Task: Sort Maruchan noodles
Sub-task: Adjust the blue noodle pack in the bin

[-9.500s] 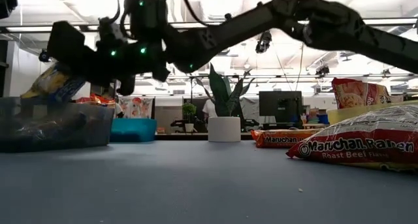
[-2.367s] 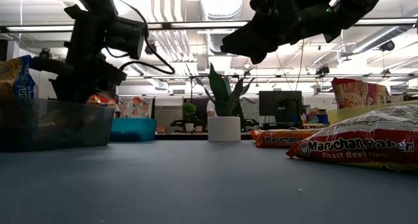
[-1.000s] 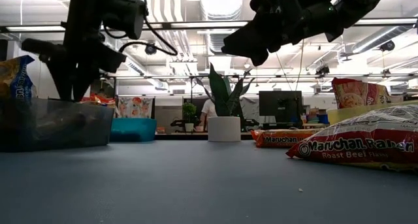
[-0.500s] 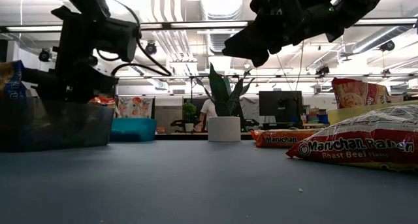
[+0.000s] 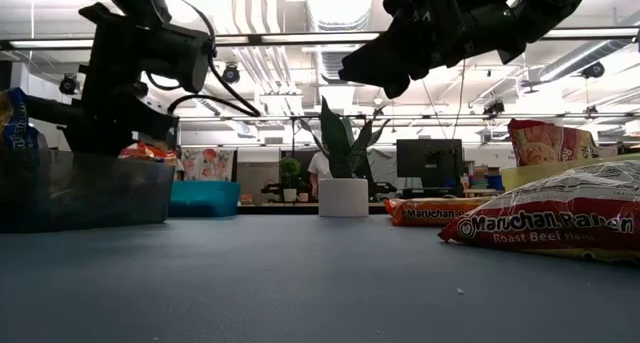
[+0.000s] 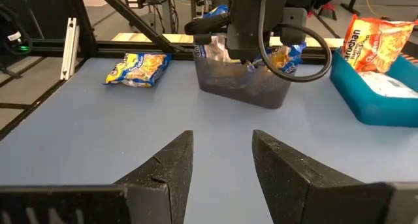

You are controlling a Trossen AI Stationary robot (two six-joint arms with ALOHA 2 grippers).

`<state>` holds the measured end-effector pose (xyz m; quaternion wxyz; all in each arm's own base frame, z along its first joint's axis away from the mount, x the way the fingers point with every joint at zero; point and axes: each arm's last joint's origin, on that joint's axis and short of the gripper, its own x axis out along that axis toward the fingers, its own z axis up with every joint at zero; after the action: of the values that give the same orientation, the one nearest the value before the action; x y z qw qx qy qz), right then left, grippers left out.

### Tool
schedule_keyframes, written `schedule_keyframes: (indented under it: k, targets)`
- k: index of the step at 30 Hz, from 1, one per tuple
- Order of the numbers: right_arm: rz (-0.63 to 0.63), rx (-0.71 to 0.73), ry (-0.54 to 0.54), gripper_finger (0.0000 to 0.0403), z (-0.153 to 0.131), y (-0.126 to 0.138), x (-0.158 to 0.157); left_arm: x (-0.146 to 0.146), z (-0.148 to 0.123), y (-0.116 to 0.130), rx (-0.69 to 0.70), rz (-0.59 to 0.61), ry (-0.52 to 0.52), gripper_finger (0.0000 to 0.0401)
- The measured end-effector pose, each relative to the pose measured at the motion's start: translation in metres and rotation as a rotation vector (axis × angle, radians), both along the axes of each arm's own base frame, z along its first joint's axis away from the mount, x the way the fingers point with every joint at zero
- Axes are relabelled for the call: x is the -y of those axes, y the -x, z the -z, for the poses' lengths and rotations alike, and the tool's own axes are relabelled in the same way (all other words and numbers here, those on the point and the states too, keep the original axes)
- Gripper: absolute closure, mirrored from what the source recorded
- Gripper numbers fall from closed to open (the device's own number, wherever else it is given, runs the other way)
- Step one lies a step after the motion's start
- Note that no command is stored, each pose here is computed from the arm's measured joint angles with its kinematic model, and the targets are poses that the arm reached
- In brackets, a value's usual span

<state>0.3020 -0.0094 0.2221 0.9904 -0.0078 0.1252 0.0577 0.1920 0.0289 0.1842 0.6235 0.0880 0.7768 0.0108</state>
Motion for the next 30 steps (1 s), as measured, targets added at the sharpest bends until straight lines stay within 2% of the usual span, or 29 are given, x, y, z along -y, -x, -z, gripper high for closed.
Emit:
schedule_keyframes:
  k: [4,10,16,22,26,30]
  targets:
    - [-0.001,0.001,0.003,0.0257,0.000,0.000,0.000,0.000,-0.008,-0.002,-0.001,-0.007,-0.028,0.0399]
    - [-0.001,0.001,0.003,0.0257,0.000,0.000,0.000,0.004,-0.031,-0.008,0.015,-0.022,-0.129,0.0400]
    - [-0.001,0.001,0.003,0.0257,0.000,0.000,0.000,0.016,-0.046,-0.009,0.025,-0.081,-0.155,0.0401]
    - [0.004,-0.006,-0.016,0.0257,0.000,0.000,0.000,0.028,-0.045,-0.008,0.041,-0.180,-0.136,0.0401]
    - [0.007,-0.017,-0.024,0.0257,0.001,0.000,0.000,0.036,-0.045,-0.007,0.046,-0.187,-0.140,0.0401]
    - [0.009,-0.021,-0.033,0.0257,0.002,0.000,0.000,0.044,-0.045,-0.007,0.038,-0.196,-0.079,0.0393]
